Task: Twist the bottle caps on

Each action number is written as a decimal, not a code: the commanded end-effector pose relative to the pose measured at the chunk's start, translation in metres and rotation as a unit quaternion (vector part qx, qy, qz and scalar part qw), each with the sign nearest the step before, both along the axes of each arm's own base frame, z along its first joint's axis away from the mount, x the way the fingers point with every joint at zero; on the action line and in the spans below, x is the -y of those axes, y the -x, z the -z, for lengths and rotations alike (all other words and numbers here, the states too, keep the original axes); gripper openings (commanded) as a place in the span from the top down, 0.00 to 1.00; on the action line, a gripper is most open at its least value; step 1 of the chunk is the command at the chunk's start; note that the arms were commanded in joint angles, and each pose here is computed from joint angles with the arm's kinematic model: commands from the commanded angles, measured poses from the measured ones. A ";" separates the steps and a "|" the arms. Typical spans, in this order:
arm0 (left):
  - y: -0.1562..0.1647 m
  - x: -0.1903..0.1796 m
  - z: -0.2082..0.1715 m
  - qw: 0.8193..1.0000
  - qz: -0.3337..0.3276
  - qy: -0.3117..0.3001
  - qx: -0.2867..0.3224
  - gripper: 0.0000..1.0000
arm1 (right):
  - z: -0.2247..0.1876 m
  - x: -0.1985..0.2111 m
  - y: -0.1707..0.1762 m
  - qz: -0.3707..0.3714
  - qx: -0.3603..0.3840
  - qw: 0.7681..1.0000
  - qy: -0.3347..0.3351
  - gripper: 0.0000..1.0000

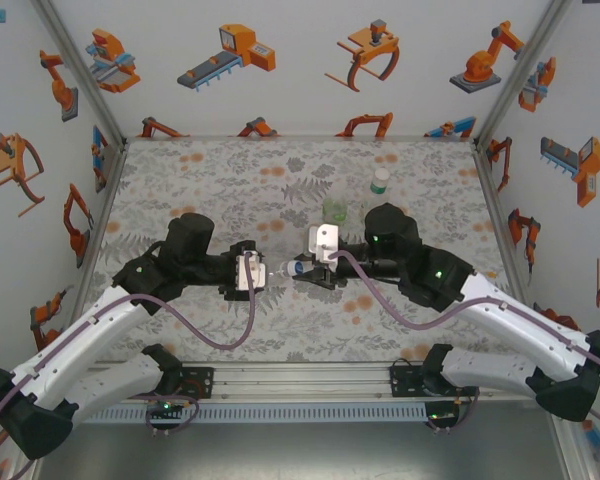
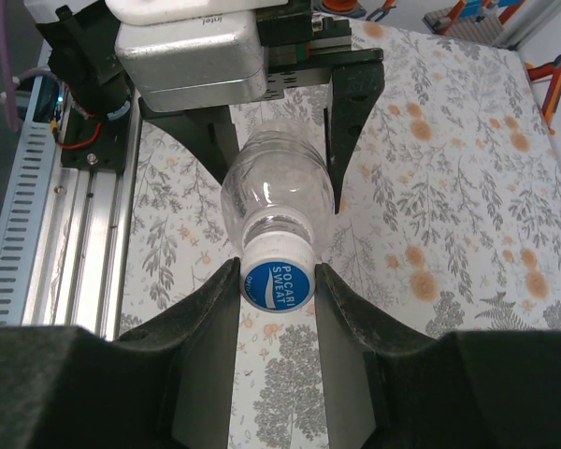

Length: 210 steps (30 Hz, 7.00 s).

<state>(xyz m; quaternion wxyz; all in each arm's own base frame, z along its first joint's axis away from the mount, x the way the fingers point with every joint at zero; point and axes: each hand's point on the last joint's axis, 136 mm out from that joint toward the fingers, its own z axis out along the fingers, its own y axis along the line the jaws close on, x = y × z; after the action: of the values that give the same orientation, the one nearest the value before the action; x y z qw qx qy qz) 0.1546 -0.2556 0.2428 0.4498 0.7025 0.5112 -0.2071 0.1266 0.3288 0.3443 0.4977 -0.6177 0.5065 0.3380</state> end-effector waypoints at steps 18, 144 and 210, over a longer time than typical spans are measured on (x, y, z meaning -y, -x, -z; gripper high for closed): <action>0.008 0.002 -0.008 1.000 0.022 0.010 0.007 1.00 | -0.005 -0.006 0.003 -0.022 0.013 0.999 0.026 0.94; 0.001 0.011 -0.002 1.000 0.017 0.021 -0.008 1.00 | -0.022 0.022 0.025 -0.060 0.119 0.991 0.030 0.40; -0.021 0.006 -0.008 0.999 -0.050 0.015 0.010 1.00 | -0.001 0.020 -0.079 0.324 -0.402 0.834 -0.196 0.96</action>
<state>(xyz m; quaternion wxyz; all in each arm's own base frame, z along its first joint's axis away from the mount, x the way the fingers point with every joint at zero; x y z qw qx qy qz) 0.1795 -0.2574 0.2390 0.4587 0.6746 0.5515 -0.1743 0.1841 0.3194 0.3347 0.4570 -0.2775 0.7299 0.4258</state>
